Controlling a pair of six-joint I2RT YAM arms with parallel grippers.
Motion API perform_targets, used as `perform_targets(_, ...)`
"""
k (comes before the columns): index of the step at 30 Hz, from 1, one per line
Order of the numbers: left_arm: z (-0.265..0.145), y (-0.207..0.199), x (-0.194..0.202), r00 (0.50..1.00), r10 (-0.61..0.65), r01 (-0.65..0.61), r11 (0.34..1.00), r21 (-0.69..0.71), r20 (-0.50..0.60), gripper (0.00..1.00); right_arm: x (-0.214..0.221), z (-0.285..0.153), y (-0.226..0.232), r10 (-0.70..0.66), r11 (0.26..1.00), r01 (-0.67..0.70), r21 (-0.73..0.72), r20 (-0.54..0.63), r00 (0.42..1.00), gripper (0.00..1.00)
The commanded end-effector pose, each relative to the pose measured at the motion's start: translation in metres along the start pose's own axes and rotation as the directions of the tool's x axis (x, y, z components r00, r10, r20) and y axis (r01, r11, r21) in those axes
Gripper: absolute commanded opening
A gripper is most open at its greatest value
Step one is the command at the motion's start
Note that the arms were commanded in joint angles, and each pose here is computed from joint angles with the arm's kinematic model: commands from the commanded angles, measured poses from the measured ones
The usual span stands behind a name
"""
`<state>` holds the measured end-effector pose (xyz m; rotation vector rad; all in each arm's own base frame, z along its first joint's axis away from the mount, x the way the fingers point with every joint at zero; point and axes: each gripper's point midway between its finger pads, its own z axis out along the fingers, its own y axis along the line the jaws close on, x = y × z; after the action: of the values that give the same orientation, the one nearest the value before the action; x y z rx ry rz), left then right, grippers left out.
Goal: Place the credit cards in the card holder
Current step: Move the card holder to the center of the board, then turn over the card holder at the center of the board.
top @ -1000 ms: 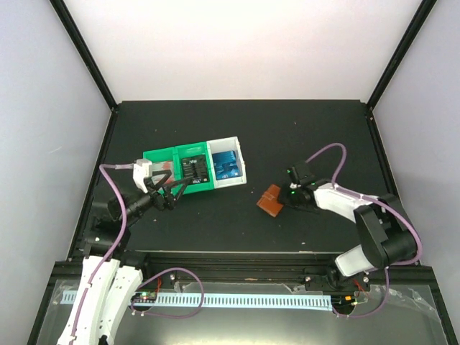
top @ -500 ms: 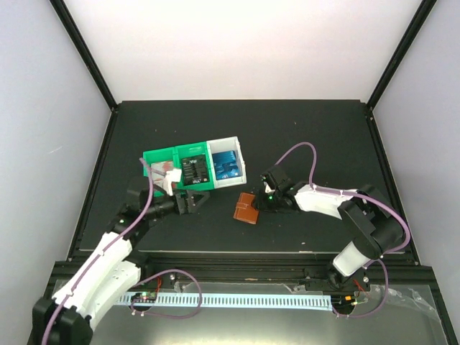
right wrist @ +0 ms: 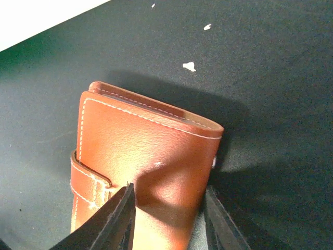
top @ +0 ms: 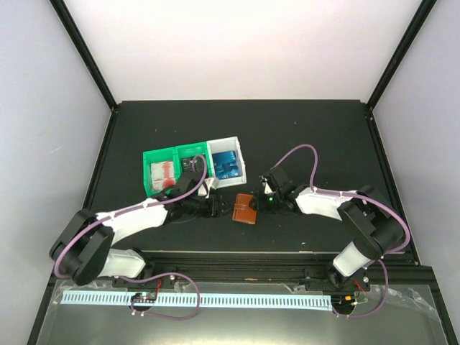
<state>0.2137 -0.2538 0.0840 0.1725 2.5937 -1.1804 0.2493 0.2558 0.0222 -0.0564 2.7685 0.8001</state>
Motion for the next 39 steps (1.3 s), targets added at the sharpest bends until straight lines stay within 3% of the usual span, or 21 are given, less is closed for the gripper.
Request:
perform_targets(1, 0.020, 0.007, -0.012, 0.999, -0.044, 0.043, 0.995, -0.094, -0.006, 0.56, 0.020, 0.006, -0.009, 0.030, 1.000, -0.030, -0.001, -0.057, 0.998, 0.38)
perform_targets(16, 0.056, 0.019, 0.010, 0.987, -0.114, 0.103, 0.990, -0.095, -0.116, 0.52, 0.036, 0.016, -0.003, 0.117, 0.987, -0.126, -0.097, -0.097, 0.988, 0.34)
perform_targets(21, 0.060, 0.020, 0.009, 0.985, -0.124, 0.114, 0.989, -0.089, -0.116, 0.40, 0.039, 0.016, 0.006, 0.140, 0.973, -0.158, -0.170, -0.116, 0.983, 0.34)
perform_targets(28, 0.049, 0.018, 0.001, 0.994, -0.077, 0.068, 0.991, -0.117, -0.076, 0.11, 0.037, 0.009, 0.012, 0.142, 0.967, -0.160, -0.197, -0.101, 0.985, 0.35)
perform_targets(31, 0.038, 0.019, 0.000, 0.997, -0.044, 0.033, 0.987, -0.158, -0.067, 0.02, 0.029, -0.002, 0.013, 0.123, 0.977, -0.131, -0.171, -0.055, 0.991, 0.42)
perform_targets(36, 0.004, 0.026, 0.004, 0.998, 0.003, -0.020, 0.959, -0.282, -0.063, 0.02, 0.018, -0.028, 0.016, 0.072, 0.992, -0.067, -0.110, 0.041, 0.997, 0.64)
perform_targets(39, -0.025, 0.037, 0.006, 0.998, 0.030, -0.053, 0.909, -0.413, -0.063, 0.02, 0.017, -0.041, 0.016, 0.046, 0.997, -0.040, -0.070, 0.082, 0.996, 0.69)
